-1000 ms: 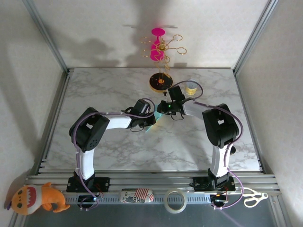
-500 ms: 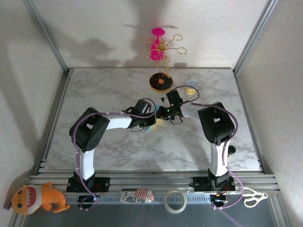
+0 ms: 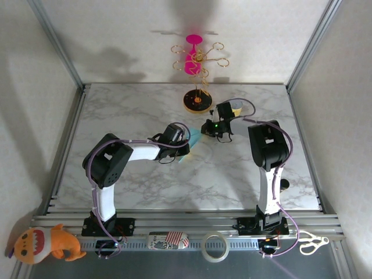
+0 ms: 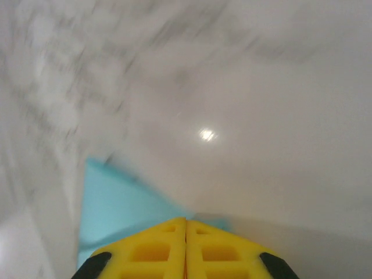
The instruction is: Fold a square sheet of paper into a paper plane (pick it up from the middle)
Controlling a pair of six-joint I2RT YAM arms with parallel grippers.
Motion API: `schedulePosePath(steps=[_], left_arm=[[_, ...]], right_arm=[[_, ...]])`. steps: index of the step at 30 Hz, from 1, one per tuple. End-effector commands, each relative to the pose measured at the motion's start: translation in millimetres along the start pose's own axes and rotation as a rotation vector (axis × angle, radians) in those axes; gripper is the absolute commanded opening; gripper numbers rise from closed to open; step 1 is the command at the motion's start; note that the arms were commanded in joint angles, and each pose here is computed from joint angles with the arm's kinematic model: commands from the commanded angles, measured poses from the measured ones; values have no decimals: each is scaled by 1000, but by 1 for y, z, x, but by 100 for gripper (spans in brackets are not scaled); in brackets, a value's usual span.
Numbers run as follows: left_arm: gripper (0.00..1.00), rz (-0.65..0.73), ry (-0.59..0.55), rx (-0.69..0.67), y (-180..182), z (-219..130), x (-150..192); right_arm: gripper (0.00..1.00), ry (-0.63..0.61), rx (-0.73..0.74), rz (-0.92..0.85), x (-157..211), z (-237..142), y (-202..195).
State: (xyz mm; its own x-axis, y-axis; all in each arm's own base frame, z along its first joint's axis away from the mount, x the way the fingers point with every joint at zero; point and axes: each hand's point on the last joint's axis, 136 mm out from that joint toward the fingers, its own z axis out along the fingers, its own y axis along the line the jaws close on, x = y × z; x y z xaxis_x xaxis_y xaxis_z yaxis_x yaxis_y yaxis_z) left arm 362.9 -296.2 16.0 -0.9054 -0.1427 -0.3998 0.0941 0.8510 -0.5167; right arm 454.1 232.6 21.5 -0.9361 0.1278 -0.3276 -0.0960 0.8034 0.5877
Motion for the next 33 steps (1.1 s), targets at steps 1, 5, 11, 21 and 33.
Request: schedulePosePath(steps=[1, 5, 11, 21, 33], left_arm=[[0, -16, 200, -215, 61, 0, 61], [0, -9, 192, -188, 51, 2, 54], [0, -8, 159, -125, 28, 2, 37], [2, 2, 103, -45, -3, -8, 13], [8, 41, 56, 113, -46, -21, -11]], right_arm=[[9, -124, 207, 56, -40, -10, -56], [9, -160, 137, 19, -45, -29, -28], [10, -142, -29, -66, -4, -53, 38], [6, 56, -135, -14, 68, -13, 72], [3, 132, 14, -30, 79, 19, 36]])
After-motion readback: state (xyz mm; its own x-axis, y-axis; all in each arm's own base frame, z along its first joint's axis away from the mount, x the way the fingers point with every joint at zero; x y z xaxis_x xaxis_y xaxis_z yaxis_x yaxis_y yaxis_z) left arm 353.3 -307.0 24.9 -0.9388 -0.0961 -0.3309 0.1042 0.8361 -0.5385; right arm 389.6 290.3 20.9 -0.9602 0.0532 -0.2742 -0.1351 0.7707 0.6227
